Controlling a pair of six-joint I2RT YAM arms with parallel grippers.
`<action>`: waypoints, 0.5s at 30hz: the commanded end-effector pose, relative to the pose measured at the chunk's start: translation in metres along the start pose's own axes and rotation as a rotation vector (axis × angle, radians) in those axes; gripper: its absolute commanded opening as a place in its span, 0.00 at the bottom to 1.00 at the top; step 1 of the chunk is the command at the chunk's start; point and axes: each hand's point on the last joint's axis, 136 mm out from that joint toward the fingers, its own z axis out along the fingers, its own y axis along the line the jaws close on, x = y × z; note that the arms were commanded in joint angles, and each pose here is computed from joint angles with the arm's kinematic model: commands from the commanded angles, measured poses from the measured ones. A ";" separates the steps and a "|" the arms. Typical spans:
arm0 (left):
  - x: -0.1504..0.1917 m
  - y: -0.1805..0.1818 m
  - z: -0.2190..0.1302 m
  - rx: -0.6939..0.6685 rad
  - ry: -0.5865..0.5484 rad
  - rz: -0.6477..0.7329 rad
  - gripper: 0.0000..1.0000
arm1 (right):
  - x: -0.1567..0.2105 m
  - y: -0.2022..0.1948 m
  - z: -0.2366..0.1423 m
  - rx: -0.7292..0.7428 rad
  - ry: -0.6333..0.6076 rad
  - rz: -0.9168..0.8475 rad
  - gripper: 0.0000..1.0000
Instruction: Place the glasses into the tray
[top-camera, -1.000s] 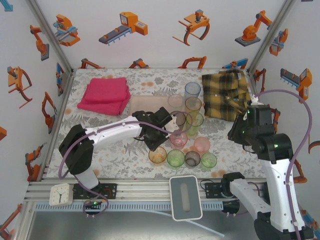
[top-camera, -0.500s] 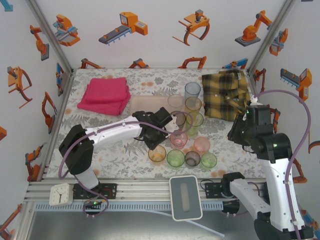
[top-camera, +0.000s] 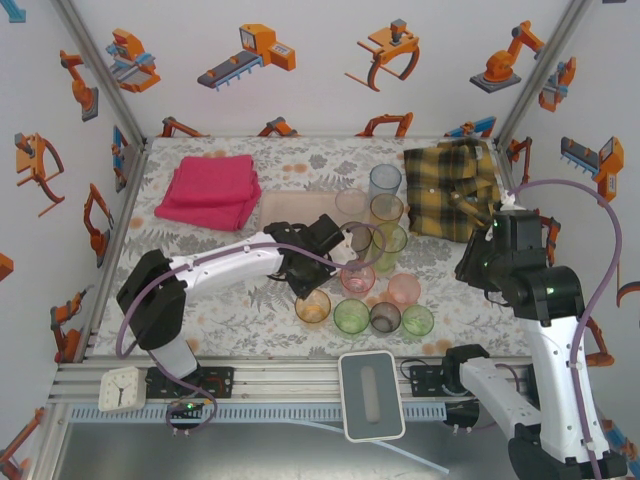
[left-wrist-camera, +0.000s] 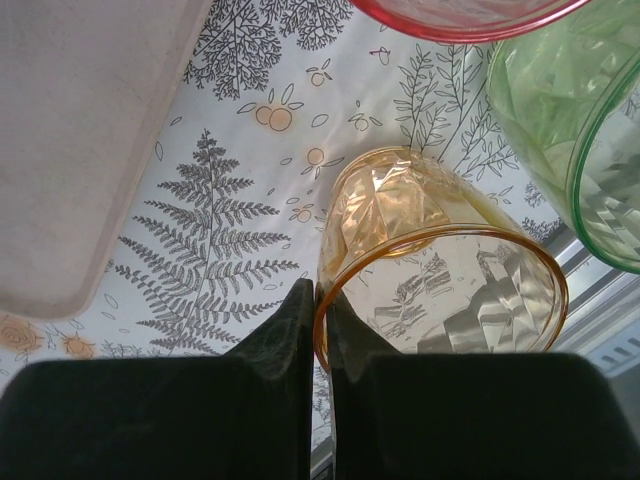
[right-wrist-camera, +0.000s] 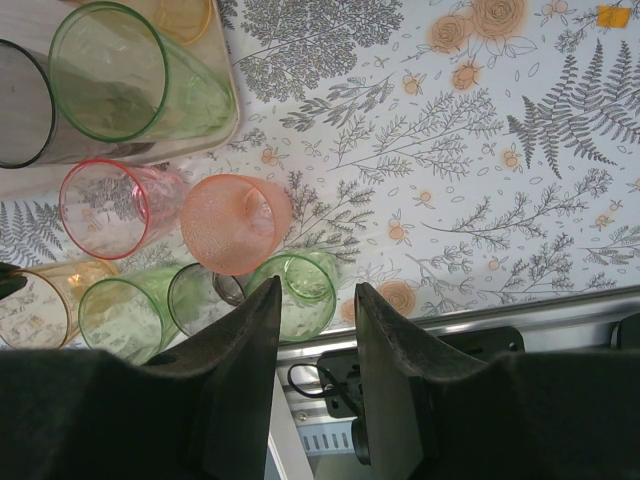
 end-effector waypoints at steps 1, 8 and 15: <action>0.004 -0.002 -0.014 -0.001 -0.005 0.038 0.00 | -0.004 0.000 0.002 0.003 -0.012 -0.011 0.37; 0.005 0.006 -0.024 -0.025 -0.017 0.055 0.00 | -0.005 0.002 0.004 -0.002 -0.008 -0.016 0.37; 0.004 0.033 -0.041 -0.048 -0.044 -0.010 0.00 | -0.008 0.004 0.005 -0.010 -0.007 -0.023 0.37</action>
